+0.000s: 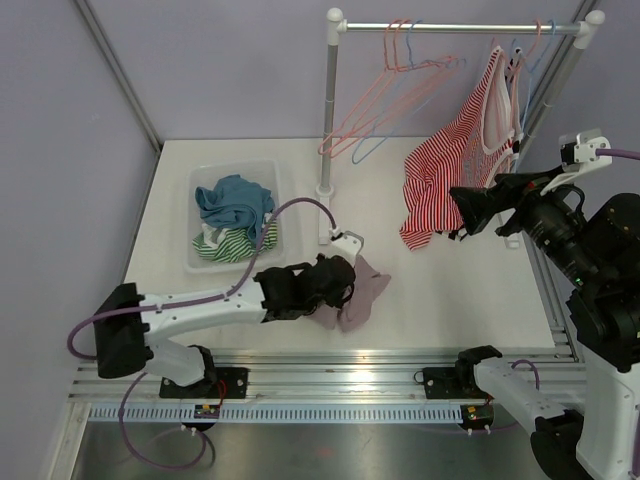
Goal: Remove the tank top from the hanger
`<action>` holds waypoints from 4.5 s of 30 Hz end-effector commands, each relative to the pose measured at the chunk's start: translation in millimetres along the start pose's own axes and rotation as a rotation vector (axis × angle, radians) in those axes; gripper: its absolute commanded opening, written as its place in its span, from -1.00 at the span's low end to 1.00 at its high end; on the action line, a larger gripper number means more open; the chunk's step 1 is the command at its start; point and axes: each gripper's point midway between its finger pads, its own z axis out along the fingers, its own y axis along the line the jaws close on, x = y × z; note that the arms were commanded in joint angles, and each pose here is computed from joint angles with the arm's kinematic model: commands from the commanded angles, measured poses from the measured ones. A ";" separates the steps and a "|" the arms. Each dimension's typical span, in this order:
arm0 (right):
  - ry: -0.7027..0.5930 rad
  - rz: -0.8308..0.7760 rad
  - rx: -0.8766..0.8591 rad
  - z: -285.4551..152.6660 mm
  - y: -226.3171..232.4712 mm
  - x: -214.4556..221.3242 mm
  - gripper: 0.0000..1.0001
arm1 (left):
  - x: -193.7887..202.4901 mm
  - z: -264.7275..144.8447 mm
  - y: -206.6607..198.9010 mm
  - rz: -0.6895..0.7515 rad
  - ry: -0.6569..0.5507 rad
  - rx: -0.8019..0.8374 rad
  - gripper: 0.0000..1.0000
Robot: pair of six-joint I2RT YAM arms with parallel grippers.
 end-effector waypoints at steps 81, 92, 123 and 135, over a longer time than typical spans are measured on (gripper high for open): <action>0.269 -0.080 0.653 171.4 -240.4 5.4 0.23 | -47.2 -184.6 125.9 -0.191 -0.455 0.221 0.98; 0.324 -0.005 0.566 195.2 -259.3 35.2 -0.29 | -43.3 -184.1 122.5 -0.185 -0.441 0.236 0.98; 0.268 -0.054 0.600 178.0 -266.5 13.3 -0.20 | -40.3 -177.0 116.8 -0.170 -0.406 0.263 0.98; 0.340 -0.039 0.594 195.9 -285.7 44.9 -0.14 | -39.7 -176.4 115.0 -0.165 -0.401 0.270 0.98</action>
